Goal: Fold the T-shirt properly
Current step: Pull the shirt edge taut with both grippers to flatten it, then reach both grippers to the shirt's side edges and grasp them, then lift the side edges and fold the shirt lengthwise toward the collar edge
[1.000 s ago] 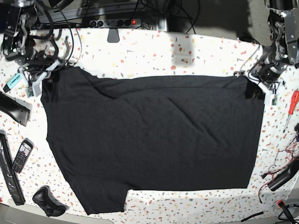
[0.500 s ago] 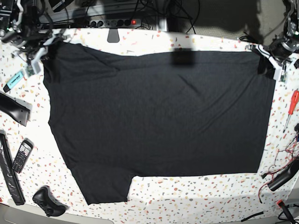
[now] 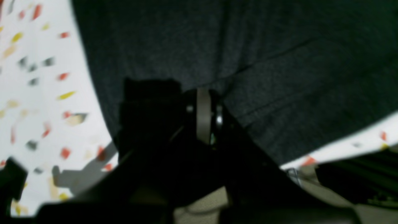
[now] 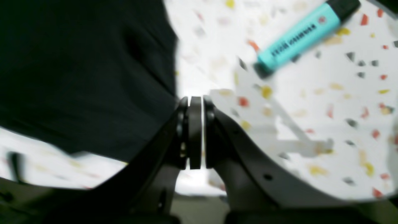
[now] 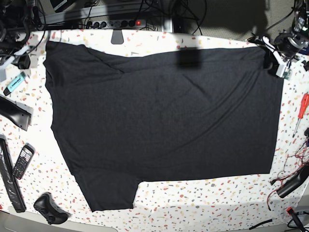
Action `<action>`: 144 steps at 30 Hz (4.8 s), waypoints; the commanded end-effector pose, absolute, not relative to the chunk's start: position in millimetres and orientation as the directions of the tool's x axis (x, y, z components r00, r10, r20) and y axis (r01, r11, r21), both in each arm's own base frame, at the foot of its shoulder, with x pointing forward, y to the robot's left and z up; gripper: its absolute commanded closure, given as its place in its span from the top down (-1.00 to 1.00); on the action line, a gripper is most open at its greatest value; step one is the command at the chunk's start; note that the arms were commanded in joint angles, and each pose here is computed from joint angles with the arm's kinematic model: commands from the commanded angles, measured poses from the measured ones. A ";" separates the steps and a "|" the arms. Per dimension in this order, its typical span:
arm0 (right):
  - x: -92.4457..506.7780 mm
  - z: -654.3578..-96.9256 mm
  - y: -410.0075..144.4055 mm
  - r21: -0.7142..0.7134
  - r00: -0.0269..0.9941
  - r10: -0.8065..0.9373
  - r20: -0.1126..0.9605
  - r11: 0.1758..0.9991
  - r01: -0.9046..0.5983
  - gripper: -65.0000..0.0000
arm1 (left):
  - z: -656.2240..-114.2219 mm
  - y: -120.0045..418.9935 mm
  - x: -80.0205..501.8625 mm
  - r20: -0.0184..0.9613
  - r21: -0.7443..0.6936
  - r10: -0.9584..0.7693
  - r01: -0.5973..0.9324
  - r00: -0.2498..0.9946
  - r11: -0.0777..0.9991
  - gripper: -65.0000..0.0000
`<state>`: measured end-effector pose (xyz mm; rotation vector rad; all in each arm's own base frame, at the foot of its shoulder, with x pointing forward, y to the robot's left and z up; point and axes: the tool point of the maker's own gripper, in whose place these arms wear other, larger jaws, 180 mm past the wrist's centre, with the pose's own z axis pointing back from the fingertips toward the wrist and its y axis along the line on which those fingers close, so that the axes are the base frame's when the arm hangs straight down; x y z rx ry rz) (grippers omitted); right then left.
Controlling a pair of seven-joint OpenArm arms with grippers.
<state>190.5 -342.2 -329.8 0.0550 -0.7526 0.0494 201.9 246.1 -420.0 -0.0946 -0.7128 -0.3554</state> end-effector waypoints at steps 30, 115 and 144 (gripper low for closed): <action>125.1 -423.9 -295.1 -0.109 0.875 0.350 0.334 0.937 -0.333 -1.00 | -407.9 240.9 213.5 0.693 0.023 -0.268 0.352 0.669 0.936 -1.00; 282.8 -287.3 -261.7 0.022 0.527 0.091 0.845 0.979 -0.205 -0.47 | -399.9 212.1 507.2 0.796 -0.110 0.004 0.138 0.605 0.984 -1.00; 484.0 -292.8 -358.5 0.066 0.756 -0.099 0.647 0.995 0.074 -0.22 | -398.9 222.4 506.0 0.796 -0.100 0.003 0.127 0.605 0.987 -1.00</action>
